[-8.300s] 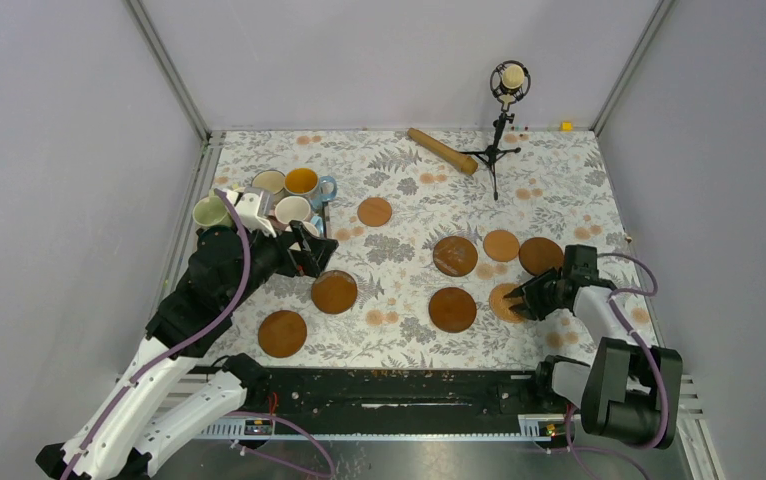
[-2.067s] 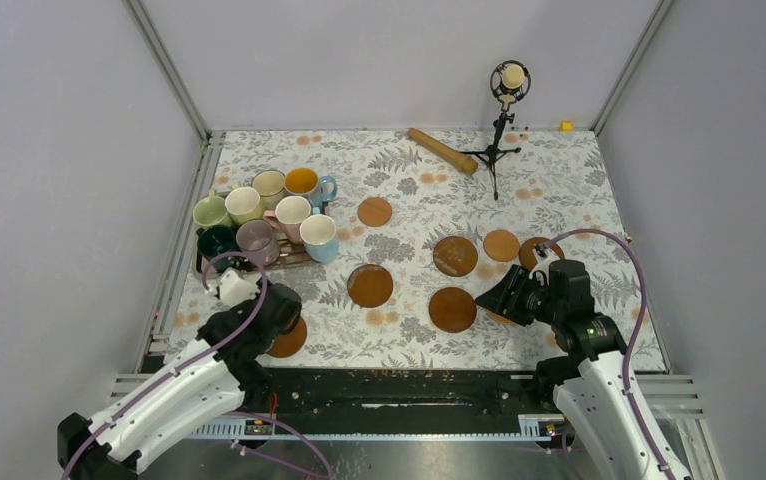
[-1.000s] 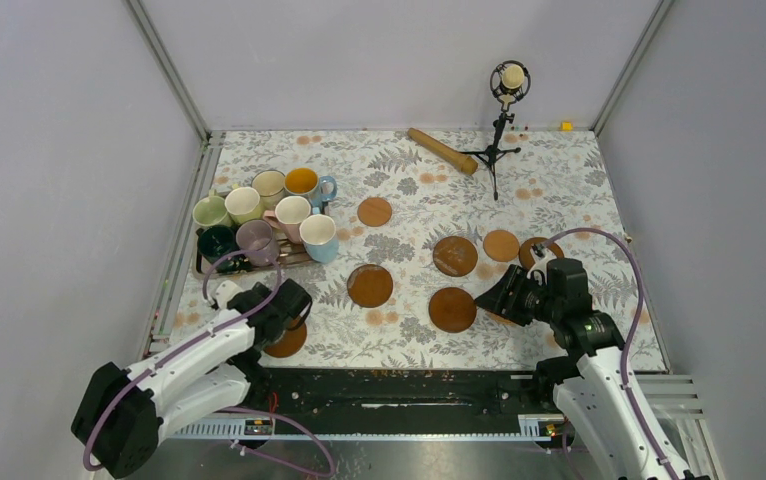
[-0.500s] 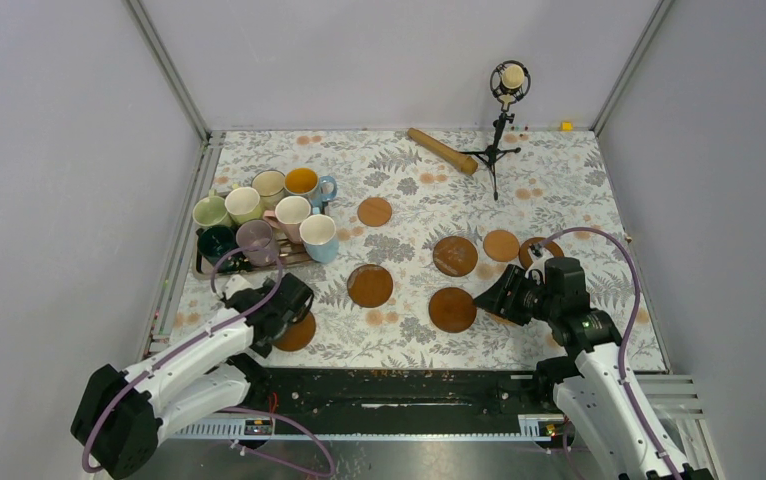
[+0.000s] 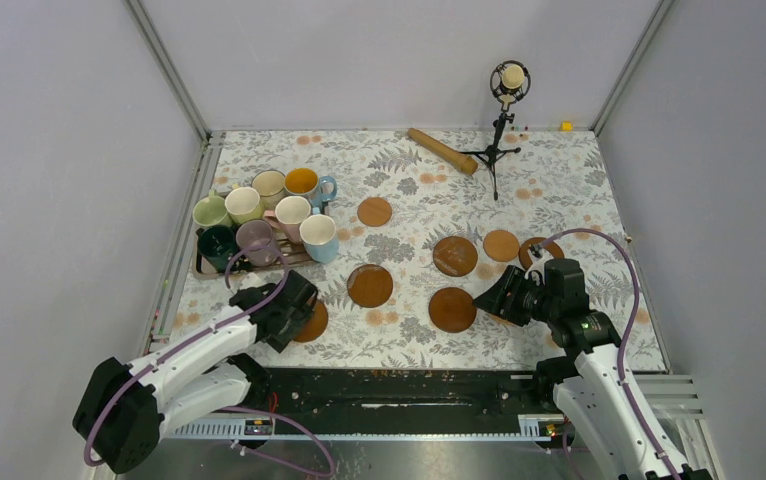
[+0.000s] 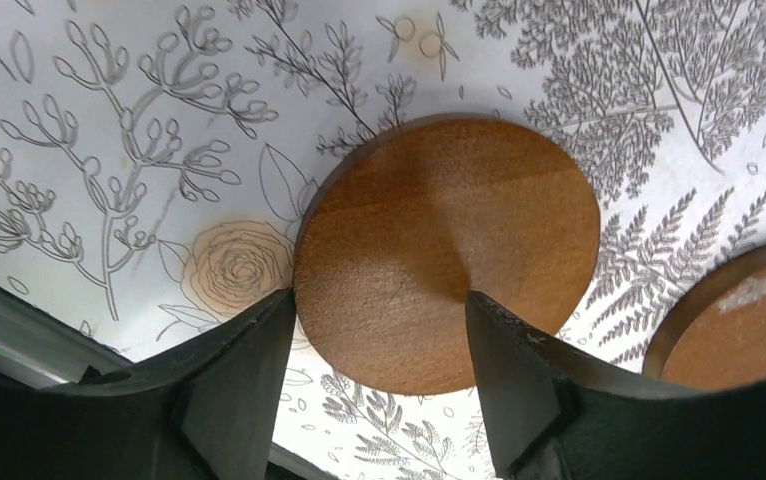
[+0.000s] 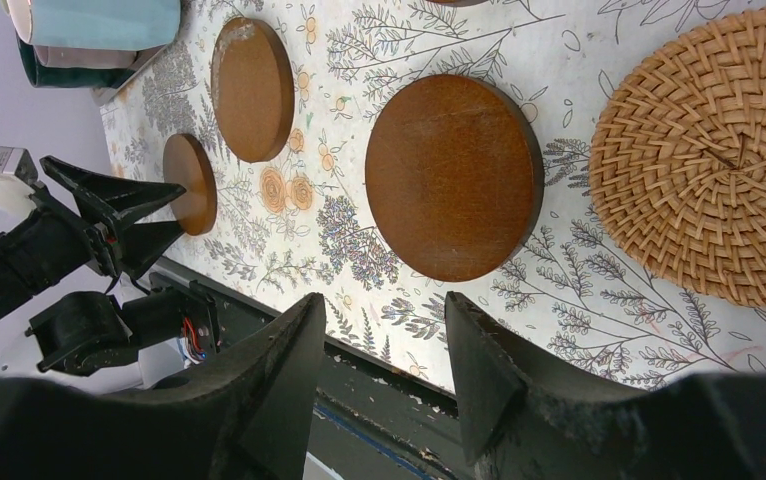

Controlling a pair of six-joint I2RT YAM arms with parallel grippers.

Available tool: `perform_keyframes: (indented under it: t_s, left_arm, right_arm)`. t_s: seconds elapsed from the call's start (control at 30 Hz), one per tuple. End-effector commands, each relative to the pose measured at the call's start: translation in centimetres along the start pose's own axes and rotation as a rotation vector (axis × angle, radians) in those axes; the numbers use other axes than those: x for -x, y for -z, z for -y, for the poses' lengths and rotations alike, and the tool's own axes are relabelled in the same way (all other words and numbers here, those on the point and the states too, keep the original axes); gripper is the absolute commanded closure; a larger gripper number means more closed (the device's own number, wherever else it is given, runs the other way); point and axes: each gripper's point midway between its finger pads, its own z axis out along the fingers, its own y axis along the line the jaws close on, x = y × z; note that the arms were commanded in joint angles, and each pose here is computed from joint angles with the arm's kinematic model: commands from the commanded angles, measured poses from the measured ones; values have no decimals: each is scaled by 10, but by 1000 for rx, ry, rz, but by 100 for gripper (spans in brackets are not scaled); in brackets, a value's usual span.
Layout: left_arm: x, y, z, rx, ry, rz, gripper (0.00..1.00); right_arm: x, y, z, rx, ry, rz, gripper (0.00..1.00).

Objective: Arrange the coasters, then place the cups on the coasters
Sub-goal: Move the coaster to the center of the board.

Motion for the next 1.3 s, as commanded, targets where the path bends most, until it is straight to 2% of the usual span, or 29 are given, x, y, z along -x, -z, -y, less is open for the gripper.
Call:
perform_keyframes:
  t_s: [0.0,0.17,0.3,0.43,0.63,1.1,1.27]
  left_arm:
    - [-13,6,15,-62,-35,-66,38]
    - [-30,7,19,-50,-103,-123,43]
    - [-35,17,34,-135,-125,-125,45]
    - [-14,21,42,-213,-70,-32,36]
    - [24,17,43,-215,-34,45,33]
    - [16,-12,44,-220,-98,2,36]
    - [8,-13,50,-272,-125,-26,42]
  right_arm:
    - [1,0,-7,37,15,3,45]
    - [3,1,-9,41,16,7,45]
    - [3,2,-11,45,18,6,45]
    - [3,2,-12,49,16,5,45]
    - [4,4,-12,38,27,6,45]
    - [4,6,-13,46,31,15,43]
    - [2,2,-7,31,27,5,43]
